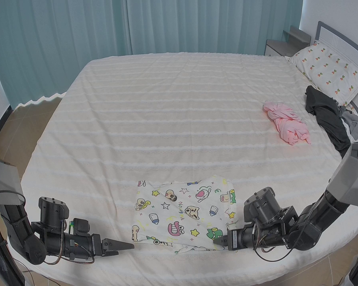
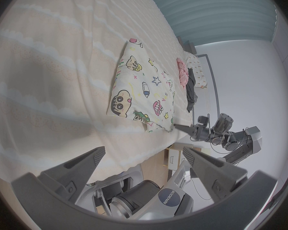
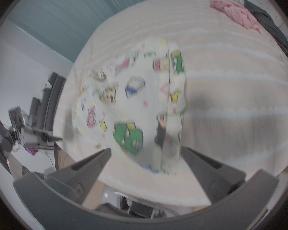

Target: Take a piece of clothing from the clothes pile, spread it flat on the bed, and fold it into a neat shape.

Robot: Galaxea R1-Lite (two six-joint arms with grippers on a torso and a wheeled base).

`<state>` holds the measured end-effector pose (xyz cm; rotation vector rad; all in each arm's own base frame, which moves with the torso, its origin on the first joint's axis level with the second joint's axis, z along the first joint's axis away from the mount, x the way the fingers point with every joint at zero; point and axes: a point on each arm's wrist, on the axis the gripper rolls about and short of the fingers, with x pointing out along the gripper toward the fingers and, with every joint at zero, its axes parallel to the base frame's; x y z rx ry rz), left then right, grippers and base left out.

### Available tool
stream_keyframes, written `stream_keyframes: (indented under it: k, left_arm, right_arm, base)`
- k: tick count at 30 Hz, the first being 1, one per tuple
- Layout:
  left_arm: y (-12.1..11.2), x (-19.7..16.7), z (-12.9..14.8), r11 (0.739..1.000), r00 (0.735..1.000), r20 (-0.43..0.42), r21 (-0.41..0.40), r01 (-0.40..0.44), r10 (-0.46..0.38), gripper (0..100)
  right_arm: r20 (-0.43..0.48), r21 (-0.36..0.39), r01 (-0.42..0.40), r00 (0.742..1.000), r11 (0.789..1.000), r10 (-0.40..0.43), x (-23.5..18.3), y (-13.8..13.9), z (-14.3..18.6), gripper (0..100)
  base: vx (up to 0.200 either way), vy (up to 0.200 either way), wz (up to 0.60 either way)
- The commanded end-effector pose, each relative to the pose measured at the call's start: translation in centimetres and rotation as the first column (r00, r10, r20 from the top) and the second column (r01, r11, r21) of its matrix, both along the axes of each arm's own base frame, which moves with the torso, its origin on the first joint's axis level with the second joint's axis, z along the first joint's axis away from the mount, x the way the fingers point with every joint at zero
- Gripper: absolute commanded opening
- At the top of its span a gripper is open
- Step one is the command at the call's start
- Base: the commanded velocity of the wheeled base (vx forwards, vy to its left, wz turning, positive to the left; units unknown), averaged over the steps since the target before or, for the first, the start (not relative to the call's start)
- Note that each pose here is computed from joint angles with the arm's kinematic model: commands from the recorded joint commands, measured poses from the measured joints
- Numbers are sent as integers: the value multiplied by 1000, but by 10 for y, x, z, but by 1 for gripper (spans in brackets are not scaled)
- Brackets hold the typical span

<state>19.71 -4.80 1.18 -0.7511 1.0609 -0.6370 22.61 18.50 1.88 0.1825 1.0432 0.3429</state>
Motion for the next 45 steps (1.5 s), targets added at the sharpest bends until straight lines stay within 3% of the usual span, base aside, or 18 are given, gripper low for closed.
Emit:
stream_keyframes:
  k: [1,5,14,30,31,45]
  left_arm:
    - [0,0,-1,1000,1000,-3,0,0,0,100]
    - [0,0,-1,1000,1000,-2,0,0,0,100]
    - [0,0,-1,1000,1000,-2,0,0,0,100]
    - [0,0,-1,1000,1000,-3,2,1,-1,100]
    - [0,1,0,1000,1000,0,1,1,-1,100]
    - [0,0,-1,1000,1000,-2,1,1,-1,100]
  right_arm:
    - [114,98,44,992,994,-55,18,-6,25,100]
    - [193,176,68,976,982,-103,46,-2,40,100]
    - [132,129,82,986,988,-99,82,17,-8,100]
    - [158,134,104,979,985,-125,101,13,-12,100]
    - [161,136,104,979,985,-125,101,13,-12,0]
    - [207,181,139,962,974,-176,108,4,-8,0]
  base:
    - [0,0,0]
    - [0,0,0]
    - [0,0,0]
    - [0,0,0]
    - [0,0,0]
    - [0,0,0]
